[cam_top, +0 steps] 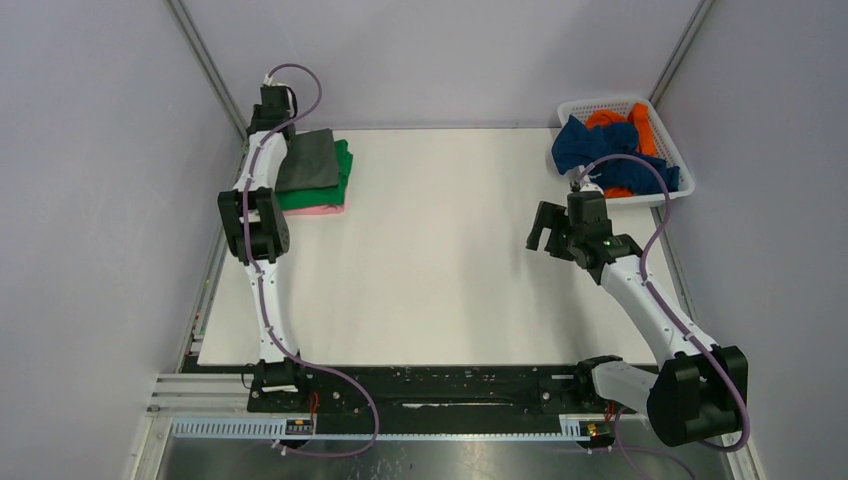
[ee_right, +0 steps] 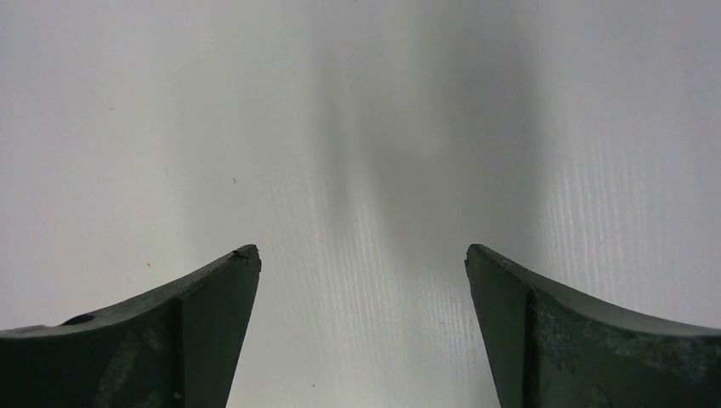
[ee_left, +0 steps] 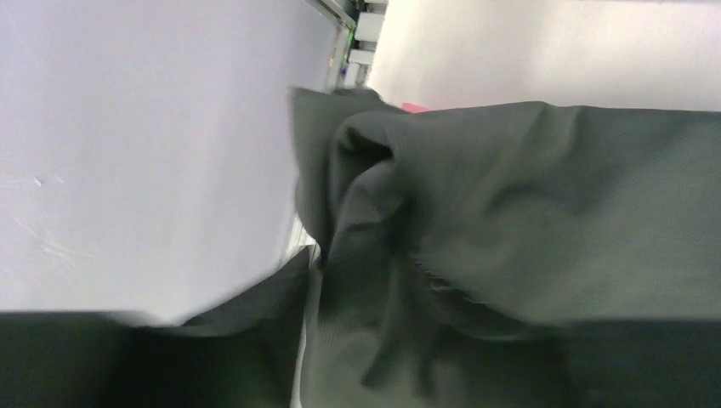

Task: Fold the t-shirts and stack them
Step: Put the neatly folded tshirt into the corner of the board with the left arm

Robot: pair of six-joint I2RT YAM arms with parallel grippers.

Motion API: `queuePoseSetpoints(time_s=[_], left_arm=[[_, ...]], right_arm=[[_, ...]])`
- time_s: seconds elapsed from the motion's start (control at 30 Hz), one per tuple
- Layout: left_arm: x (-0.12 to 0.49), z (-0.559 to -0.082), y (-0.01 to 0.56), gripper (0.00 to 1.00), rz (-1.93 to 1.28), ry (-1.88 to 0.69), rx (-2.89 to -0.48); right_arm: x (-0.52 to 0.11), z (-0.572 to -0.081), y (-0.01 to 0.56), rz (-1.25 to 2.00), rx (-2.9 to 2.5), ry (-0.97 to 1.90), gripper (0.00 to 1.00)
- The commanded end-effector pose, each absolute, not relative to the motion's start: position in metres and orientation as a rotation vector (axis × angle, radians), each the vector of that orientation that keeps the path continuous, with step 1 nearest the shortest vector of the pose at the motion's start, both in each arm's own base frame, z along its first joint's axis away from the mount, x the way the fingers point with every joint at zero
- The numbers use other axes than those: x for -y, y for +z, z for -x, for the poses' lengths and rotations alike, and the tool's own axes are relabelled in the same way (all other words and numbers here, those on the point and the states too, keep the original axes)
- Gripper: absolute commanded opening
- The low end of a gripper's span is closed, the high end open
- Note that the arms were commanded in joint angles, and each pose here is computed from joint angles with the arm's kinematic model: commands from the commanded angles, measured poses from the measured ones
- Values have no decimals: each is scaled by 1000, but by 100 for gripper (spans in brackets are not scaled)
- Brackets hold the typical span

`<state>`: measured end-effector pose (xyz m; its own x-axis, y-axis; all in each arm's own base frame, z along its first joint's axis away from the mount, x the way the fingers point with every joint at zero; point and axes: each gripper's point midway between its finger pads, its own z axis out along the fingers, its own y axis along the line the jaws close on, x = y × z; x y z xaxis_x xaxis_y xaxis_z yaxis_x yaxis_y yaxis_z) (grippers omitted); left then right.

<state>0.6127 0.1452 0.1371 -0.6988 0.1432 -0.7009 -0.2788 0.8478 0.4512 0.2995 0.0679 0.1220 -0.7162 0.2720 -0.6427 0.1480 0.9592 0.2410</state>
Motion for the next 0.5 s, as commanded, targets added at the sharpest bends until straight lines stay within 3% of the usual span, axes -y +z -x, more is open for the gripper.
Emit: queuePoseSetpoints(time_s=[0.0,0.03,0.07,0.23,0.47], left_arm=[[-151,-636,173,66,177,666,-2088],[-153,-635,177,93,205,672,-2071],[-154,-635,181,98,238,677,-2055],[-152,-625,208,99,396,614,-1989],[-116,-609,243,99,533,335,-1938]], right_arm=[[-64,-307,138,-281,-2358,194,99],[-64,-308,139,-281,-2355,191,99],[-64,-309,140,-283,-2351,191,99],[-60,-313,149,-295,-2316,170,99],[-45,-310,171,-354,-2191,126,99]])
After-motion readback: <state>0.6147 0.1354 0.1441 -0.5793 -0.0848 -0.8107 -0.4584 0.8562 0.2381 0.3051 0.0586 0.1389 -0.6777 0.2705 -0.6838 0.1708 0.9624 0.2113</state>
